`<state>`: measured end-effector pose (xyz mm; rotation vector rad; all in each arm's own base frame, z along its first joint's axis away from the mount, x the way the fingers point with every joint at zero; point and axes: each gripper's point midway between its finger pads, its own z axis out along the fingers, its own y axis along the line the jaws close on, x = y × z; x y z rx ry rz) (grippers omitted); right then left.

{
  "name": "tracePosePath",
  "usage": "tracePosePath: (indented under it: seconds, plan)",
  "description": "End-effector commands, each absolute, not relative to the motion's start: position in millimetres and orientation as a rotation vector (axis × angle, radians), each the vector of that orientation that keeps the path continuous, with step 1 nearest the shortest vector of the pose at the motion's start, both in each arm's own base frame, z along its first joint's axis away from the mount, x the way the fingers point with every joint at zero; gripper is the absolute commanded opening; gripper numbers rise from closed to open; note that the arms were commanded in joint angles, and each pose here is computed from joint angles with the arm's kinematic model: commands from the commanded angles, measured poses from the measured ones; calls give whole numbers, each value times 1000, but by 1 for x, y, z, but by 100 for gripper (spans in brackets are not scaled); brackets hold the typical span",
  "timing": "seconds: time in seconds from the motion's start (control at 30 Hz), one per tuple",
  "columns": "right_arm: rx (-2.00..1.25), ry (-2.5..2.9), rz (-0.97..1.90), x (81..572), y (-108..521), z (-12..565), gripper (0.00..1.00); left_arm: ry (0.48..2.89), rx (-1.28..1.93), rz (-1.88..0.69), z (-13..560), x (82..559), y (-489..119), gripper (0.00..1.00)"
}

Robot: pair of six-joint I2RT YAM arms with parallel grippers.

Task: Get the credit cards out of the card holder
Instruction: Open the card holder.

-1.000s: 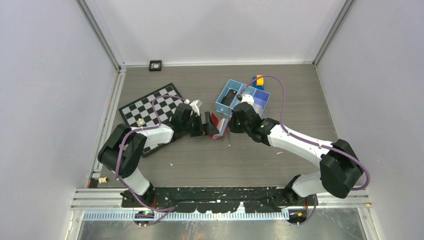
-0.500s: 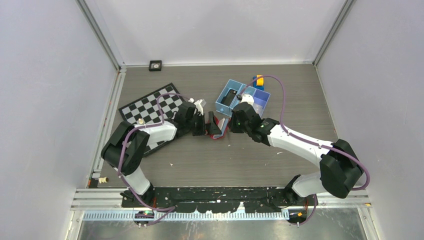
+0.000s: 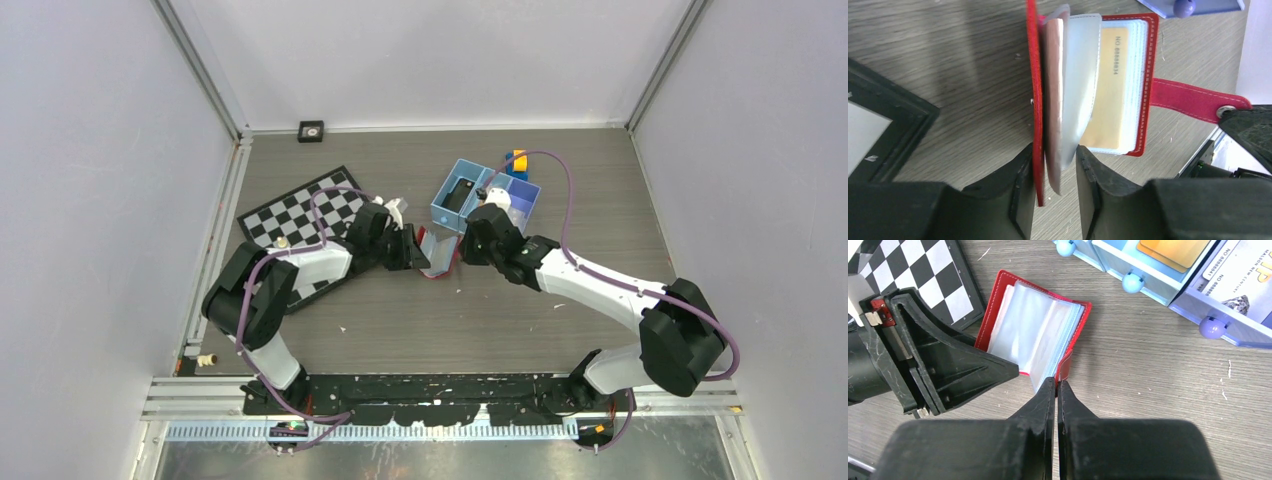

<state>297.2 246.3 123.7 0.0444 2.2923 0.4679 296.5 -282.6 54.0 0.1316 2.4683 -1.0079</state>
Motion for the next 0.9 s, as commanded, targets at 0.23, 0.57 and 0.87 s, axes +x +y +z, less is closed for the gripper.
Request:
tracePosePath:
  seconds: [0.23, 0.57, 0.87]
  plan:
    - [166, 2322, 528, 312, 238, 120, 1, 2352, 38, -1041, 75, 306, -268, 16]
    - [188, 2356, 571, 314, 238, 112, 10, 2372, -8, -1072, 67, 309, -266, 13]
    - [292, 2394, 605, 316, 233, 94, 66, 2408, -40, -1061, 55, 309, -263, 11]
